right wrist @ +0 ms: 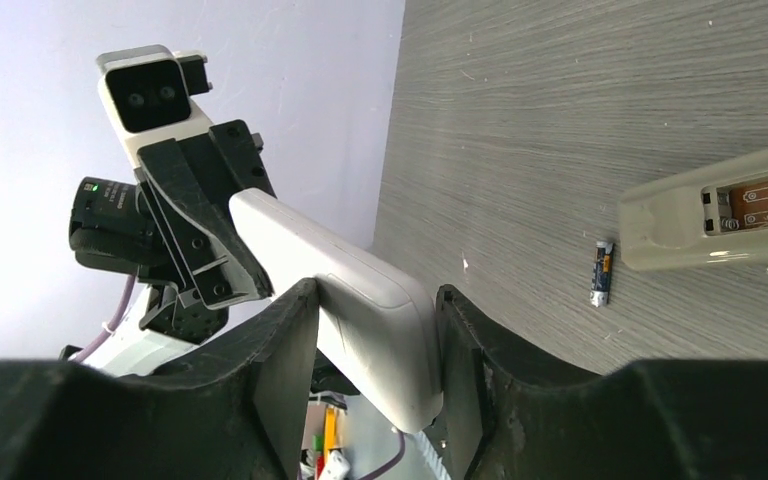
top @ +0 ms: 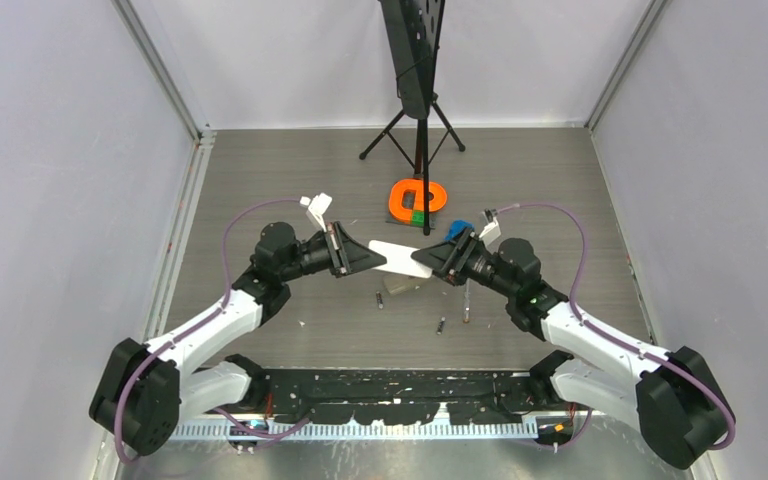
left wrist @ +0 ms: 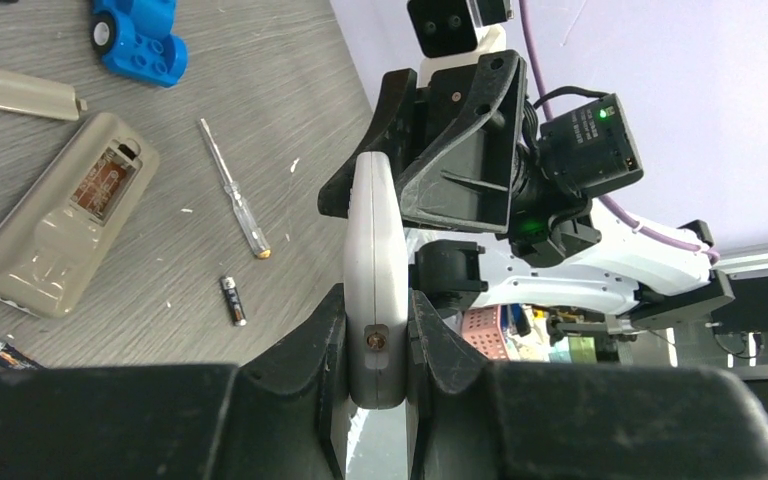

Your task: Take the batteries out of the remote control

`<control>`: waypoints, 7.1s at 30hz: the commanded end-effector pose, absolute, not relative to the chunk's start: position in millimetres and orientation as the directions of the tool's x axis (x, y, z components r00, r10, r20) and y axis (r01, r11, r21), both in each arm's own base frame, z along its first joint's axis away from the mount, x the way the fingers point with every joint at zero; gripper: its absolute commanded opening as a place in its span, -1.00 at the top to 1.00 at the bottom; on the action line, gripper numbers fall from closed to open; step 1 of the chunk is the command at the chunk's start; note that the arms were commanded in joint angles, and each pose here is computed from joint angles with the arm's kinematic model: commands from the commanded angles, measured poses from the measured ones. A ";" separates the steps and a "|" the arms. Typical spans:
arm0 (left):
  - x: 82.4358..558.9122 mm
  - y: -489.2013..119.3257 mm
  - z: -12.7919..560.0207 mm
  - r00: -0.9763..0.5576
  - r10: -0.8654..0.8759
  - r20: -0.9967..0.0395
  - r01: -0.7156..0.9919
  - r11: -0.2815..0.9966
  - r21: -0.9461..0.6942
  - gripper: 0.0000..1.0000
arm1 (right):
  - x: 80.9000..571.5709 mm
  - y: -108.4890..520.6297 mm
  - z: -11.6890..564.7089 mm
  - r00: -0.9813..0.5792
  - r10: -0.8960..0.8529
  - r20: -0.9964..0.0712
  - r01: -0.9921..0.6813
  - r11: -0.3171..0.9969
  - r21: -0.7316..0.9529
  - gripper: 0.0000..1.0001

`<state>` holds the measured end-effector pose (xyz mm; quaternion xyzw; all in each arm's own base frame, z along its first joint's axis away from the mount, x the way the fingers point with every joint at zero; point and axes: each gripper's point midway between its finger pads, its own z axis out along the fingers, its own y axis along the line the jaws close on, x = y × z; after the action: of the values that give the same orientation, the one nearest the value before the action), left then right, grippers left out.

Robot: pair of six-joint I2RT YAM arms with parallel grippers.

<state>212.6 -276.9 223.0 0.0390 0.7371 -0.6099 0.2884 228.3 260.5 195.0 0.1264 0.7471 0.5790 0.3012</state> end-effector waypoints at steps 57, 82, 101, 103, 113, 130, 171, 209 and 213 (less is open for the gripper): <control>217.5 -272.7 238.1 -0.828 -0.307 -0.470 0.443 0.156 -0.883 1.00 | 224.4 247.8 204.9 -0.744 0.544 -0.387 -0.219 0.349 0.911 0.33; 216.5 -272.6 238.3 -0.835 -0.308 -0.455 0.435 0.137 -0.890 1.00 | 229.5 249.9 203.2 -0.745 0.551 -0.376 -0.204 0.349 0.915 -0.11; 221.7 -269.3 226.5 -0.833 -0.327 -0.447 0.408 0.184 -0.894 1.00 | 224.5 207.8 172.2 -0.689 0.524 -0.500 -0.115 0.602 0.790 0.88; 221.7 -268.2 220.9 -0.837 -0.326 -0.440 0.393 0.201 -0.897 1.00 | 224.0 204.3 174.6 -0.679 0.526 -0.512 -0.117 0.611 0.783 0.88; 211.4 -253.9 172.8 -0.873 -0.321 -0.367 0.256 0.339 -0.905 1.00 | 236.5 139.5 154.9 -0.544 0.558 -0.626 0.112 0.788 0.605 0.99; 176.0 -265.3 110.6 -0.925 -0.282 -0.254 0.125 0.406 -0.906 1.00 | 215.3 111.1 105.5 -0.684 0.437 -0.584 0.251 0.893 0.374 0.20; 150.0 -222.3 34.2 -0.924 -0.308 -0.228 -0.073 0.726 -0.684 -0.06 | 210.3 130.0 32.2 -0.856 0.188 -0.481 0.206 0.978 0.017 0.27; 190.8 -264.4 171.1 -0.841 -0.140 -0.523 0.406 0.476 -0.780 -0.99 | 151.0 256.6 172.2 -0.744 0.008 -0.668 -0.578 0.494 0.649 0.99; 187.2 -270.2 190.8 -0.847 -0.144 -0.512 0.436 0.364 -0.823 -0.98 | 132.2 270.4 173.7 -0.775 -0.087 -0.626 -0.607 0.380 0.698 0.99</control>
<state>194.8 -252.9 148.7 0.0388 0.8431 -0.4704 0.2577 159.3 240.7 142.4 -0.1191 0.8566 0.4119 0.2872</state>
